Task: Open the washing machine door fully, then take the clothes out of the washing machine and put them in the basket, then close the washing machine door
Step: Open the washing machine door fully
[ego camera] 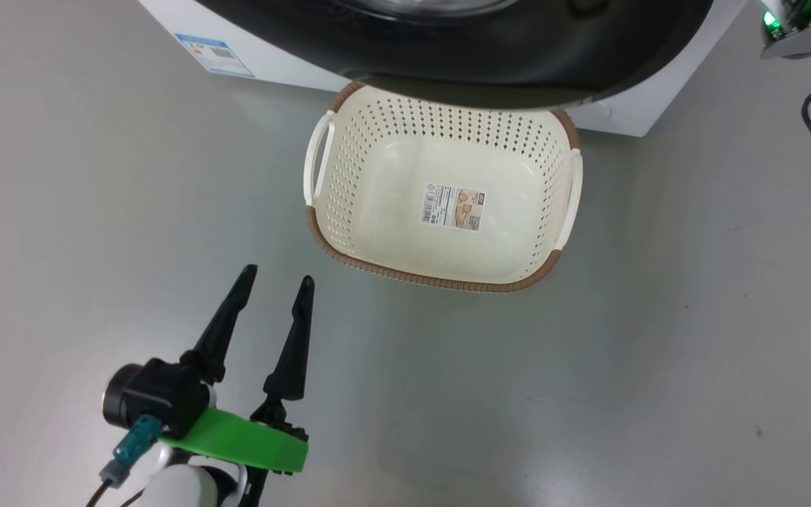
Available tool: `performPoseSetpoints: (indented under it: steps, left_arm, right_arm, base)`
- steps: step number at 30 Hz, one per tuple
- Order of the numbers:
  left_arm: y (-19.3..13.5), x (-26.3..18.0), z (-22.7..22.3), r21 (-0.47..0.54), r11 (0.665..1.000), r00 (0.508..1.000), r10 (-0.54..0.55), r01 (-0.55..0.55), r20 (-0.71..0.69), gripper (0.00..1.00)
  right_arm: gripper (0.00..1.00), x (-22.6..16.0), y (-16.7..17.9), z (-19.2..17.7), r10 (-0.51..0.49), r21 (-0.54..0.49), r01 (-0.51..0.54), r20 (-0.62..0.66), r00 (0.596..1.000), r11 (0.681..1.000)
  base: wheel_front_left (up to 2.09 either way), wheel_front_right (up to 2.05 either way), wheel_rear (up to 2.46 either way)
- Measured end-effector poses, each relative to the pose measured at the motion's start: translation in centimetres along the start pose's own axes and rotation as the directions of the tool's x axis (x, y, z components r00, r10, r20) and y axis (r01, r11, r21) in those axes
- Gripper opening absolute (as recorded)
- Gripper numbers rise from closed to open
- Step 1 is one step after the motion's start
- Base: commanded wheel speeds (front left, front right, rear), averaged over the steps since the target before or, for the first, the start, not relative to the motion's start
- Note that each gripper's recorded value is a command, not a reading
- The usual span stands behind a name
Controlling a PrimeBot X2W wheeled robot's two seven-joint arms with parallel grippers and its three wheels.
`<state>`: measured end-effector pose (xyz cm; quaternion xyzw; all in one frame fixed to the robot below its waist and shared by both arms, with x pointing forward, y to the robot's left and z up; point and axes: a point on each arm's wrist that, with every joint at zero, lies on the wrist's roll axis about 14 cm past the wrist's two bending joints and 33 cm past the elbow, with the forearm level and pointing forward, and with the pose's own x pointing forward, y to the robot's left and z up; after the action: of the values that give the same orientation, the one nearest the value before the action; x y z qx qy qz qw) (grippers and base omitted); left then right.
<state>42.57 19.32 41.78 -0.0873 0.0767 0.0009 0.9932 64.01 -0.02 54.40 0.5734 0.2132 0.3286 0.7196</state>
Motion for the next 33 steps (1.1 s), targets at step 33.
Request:
performPoseSetpoints:
  steps: [33]
  left_arm:
    - [-2.0, -1.9, 2.9, 0.000, 0.999, 0.996, -0.050, 0.050, 0.077, 1.00]
  right_arm:
    - [0.00, -4.0, 4.1, -9.9, 0.037, 0.021, -0.032, -0.309, 0.950, 0.999]
  base:
    - [0.00, 0.00, 0.00]
